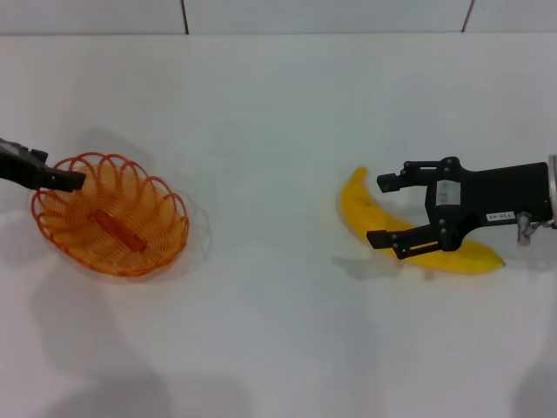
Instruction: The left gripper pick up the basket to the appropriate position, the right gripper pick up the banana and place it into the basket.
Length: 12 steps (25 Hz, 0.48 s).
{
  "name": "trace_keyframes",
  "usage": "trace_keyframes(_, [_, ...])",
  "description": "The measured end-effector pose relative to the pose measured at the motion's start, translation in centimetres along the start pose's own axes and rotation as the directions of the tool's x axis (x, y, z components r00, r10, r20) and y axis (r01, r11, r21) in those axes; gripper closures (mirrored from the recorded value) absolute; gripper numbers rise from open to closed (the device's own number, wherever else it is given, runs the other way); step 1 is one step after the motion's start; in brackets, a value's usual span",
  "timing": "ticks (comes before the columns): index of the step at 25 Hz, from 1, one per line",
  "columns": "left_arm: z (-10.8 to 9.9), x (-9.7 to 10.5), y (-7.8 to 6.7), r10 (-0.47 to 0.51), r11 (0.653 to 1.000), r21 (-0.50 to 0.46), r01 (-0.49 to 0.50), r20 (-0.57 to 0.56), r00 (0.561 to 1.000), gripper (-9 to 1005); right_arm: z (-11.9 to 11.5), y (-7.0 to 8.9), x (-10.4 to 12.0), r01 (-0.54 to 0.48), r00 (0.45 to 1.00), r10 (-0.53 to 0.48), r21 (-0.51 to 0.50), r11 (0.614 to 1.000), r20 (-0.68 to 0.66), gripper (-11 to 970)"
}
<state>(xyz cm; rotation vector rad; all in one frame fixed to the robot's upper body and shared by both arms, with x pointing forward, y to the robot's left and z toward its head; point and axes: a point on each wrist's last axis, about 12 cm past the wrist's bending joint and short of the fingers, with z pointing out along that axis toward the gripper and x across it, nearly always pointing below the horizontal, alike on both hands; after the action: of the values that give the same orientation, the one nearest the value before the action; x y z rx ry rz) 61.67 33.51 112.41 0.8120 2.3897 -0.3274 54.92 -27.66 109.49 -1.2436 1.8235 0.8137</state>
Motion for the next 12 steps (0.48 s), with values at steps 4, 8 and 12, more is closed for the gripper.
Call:
trace_keyframes(4, [0.6,-0.1,-0.5,0.024,1.000,0.004,-0.024,-0.010,1.000,224,0.0,0.0,-0.1,-0.003,1.000,0.003,-0.002,1.000,-0.001,68])
trace_keyframes(8, [1.0,0.0,-0.8,0.032,0.999,0.000,-0.032,-0.019,0.999,225,0.0,0.0,-0.1,-0.003,1.000,0.003,-0.002,1.000,-0.001,68])
trace_keyframes(12, [1.3,0.2,-0.9,0.031,1.000,-0.001,-0.031,-0.029,0.999,226,0.1,0.0,-0.1,-0.003,1.000,0.003,-0.002,1.000,0.000,68])
